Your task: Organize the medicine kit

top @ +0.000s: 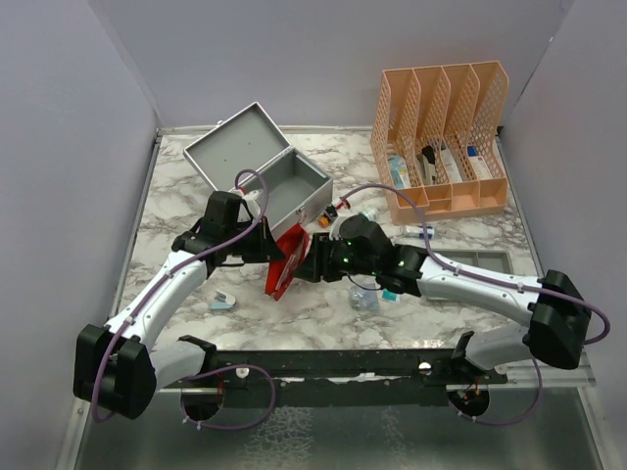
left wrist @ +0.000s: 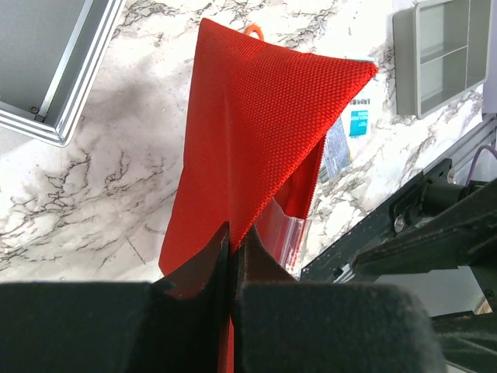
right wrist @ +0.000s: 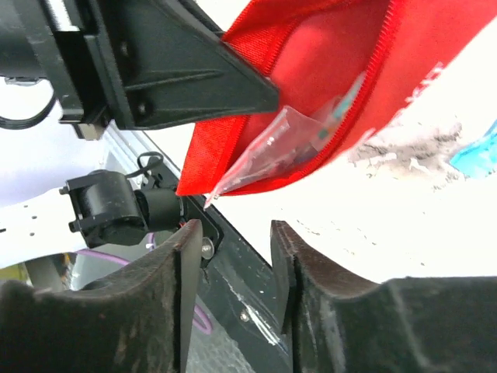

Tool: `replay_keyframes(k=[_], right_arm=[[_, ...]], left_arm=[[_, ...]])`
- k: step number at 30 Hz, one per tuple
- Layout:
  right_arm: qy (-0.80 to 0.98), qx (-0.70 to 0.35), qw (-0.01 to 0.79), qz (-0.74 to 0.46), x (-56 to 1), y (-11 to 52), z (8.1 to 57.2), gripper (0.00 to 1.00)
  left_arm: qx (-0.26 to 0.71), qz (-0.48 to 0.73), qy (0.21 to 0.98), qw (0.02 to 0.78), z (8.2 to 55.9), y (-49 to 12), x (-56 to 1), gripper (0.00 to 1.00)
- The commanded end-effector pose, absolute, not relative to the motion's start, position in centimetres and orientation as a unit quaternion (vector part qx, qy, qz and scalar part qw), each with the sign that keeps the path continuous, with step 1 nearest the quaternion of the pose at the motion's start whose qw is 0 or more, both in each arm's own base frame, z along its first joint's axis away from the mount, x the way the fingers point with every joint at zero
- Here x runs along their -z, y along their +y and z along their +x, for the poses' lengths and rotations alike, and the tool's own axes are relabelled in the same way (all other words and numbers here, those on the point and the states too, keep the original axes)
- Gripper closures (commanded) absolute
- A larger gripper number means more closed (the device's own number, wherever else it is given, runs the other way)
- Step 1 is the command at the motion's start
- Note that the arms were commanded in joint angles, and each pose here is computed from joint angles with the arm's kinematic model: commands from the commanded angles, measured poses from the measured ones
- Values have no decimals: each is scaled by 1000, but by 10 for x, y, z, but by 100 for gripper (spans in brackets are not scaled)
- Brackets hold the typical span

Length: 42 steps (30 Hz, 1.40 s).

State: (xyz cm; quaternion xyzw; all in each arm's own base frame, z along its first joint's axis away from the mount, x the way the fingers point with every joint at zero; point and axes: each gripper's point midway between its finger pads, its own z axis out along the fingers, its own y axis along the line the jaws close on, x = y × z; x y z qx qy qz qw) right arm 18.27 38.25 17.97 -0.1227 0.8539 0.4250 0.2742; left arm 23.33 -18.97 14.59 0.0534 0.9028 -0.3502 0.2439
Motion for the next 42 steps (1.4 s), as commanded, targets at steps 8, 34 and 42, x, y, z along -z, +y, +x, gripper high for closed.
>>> replay_keyframes(k=[8,34,42], right_arm=[[867,-416,267,-60,-169,393,196,46],[863,-441,246,-15,-141,417,206,45],[899,-365,240,17,-111,410,220,45]], left_arm=[[347,40,903,251,238,-190,-151,100],[362,48,897,248,236,-195,-154,100],[369,49,894,251,235,-196,-159,100]])
